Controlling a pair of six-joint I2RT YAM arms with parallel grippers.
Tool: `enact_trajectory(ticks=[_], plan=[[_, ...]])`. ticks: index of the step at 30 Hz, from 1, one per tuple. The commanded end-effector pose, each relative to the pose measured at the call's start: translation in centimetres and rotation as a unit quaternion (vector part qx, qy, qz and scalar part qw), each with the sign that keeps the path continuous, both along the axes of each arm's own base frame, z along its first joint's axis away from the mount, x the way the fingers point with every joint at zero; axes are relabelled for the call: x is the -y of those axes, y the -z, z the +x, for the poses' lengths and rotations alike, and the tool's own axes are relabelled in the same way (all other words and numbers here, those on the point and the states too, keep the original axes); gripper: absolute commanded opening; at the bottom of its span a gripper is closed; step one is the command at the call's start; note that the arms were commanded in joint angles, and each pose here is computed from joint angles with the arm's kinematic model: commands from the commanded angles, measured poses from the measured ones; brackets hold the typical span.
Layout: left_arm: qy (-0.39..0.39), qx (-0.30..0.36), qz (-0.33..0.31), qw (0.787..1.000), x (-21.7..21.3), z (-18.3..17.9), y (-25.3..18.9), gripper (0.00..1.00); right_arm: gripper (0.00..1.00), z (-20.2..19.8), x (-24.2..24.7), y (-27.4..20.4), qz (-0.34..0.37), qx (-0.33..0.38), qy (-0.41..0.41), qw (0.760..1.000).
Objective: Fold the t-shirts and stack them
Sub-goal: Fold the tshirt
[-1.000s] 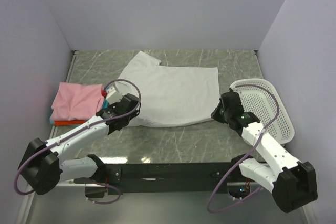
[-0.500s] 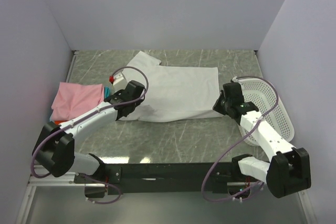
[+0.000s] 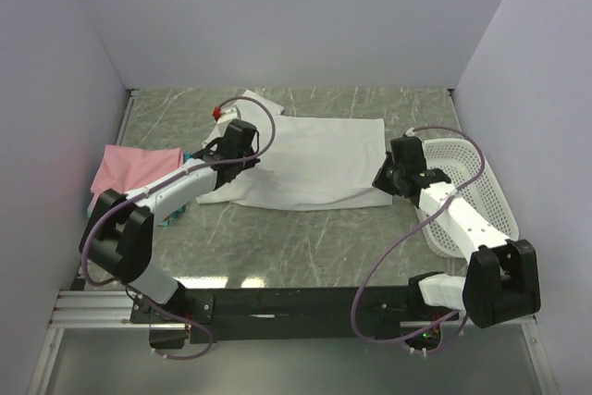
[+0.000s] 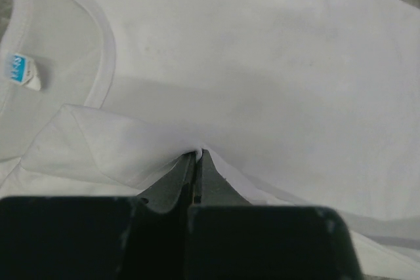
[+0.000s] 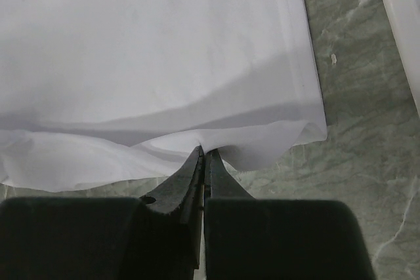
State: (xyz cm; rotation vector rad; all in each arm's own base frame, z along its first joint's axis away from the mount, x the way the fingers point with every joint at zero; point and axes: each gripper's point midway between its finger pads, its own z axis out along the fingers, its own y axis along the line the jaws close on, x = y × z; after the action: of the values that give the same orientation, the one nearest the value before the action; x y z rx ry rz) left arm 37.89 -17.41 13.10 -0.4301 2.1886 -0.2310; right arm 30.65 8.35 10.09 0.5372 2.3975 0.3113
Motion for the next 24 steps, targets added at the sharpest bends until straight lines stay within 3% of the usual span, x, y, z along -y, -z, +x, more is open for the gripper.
enact_trajectory(ticks=[1, 8, 24], plan=[[0.058, 0.011, 0.015, 0.998, 1.5, 2.0, -1.1, 0.01, 0.00, 2.0, 0.5, -1.9, -0.007, 0.031, 0.008, 0.999], [0.025, -0.007, 0.021, 0.999, 0.0, 3.7, 0.5, 0.00, 0.00, 2.7, 1.1, -1.1, -0.008, 0.015, 0.021, 1.000], [0.057, 0.013, 0.021, 0.998, 0.2, 6.4, 0.9, 0.01, 0.00, 4.7, 2.1, 0.6, -0.030, -0.006, 0.053, 0.998]])
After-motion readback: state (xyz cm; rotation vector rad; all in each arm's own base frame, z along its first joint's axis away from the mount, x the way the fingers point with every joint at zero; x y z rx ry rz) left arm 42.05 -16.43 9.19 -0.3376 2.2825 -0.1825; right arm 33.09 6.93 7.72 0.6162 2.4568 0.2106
